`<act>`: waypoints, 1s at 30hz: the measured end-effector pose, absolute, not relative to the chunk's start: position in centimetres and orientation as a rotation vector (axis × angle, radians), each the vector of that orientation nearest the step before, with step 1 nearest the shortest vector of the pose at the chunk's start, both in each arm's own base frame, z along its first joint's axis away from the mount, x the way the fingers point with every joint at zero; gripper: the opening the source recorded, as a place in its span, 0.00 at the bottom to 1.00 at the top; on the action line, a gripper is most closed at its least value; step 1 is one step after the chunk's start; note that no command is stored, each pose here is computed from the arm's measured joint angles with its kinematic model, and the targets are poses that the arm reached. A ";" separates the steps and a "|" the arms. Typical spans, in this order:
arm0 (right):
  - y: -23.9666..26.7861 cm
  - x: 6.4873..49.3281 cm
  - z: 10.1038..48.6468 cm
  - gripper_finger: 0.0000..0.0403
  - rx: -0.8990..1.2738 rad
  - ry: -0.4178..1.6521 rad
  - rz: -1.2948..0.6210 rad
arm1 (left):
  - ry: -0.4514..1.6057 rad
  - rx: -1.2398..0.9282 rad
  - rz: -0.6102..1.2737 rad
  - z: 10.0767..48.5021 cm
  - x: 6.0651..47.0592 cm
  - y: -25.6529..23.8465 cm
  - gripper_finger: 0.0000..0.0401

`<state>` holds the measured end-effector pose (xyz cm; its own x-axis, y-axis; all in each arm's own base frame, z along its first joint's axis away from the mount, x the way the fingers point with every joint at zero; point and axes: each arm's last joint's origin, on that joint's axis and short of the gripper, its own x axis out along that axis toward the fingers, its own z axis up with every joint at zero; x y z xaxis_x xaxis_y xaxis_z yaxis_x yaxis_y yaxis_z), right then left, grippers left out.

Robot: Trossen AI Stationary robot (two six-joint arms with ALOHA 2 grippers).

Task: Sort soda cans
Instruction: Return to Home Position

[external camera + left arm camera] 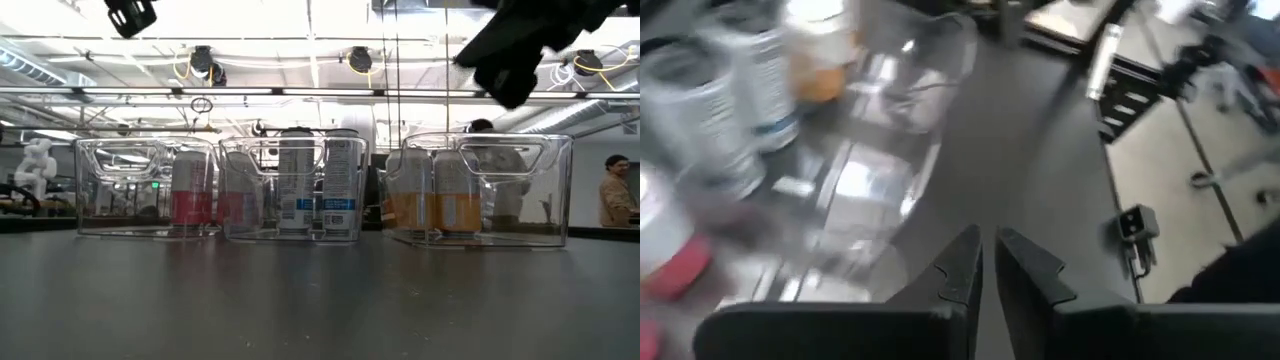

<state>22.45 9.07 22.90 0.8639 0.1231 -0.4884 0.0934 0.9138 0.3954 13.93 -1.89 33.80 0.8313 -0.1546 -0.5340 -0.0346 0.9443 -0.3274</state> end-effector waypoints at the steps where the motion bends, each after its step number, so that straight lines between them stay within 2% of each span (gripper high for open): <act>1: 8.8 21.9 23.5 0.00 0.413 0.519 0.024 | 0.569 -0.306 -0.097 33.1 14.3 -2.2 0.10; 9: 6.5 17.1 26.6 0.00 0.345 0.479 -0.010 | 0.516 -0.147 -0.208 28.5 15.0 -3.9 0.11; 13: 5.7 15.5 27.3 0.00 0.366 0.466 -0.042 | 0.398 -0.019 -0.213 28.1 14.3 -3.8 0.11; 21: 5.5 15.0 27.6 0.00 0.356 0.440 -0.056 | 0.288 0.061 -0.159 25.7 11.2 -2.7 0.11; 30: 5.4 15.2 27.8 0.00 0.377 0.415 -0.080 | 0.179 0.093 -0.163 22.4 9.8 -2.3 0.11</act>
<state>15.18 5.37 27.76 0.9132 0.0002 -0.4076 0.1521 0.9276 0.3413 9.77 -2.31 22.42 0.9709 -0.1530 -0.1842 0.1694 0.9825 0.0772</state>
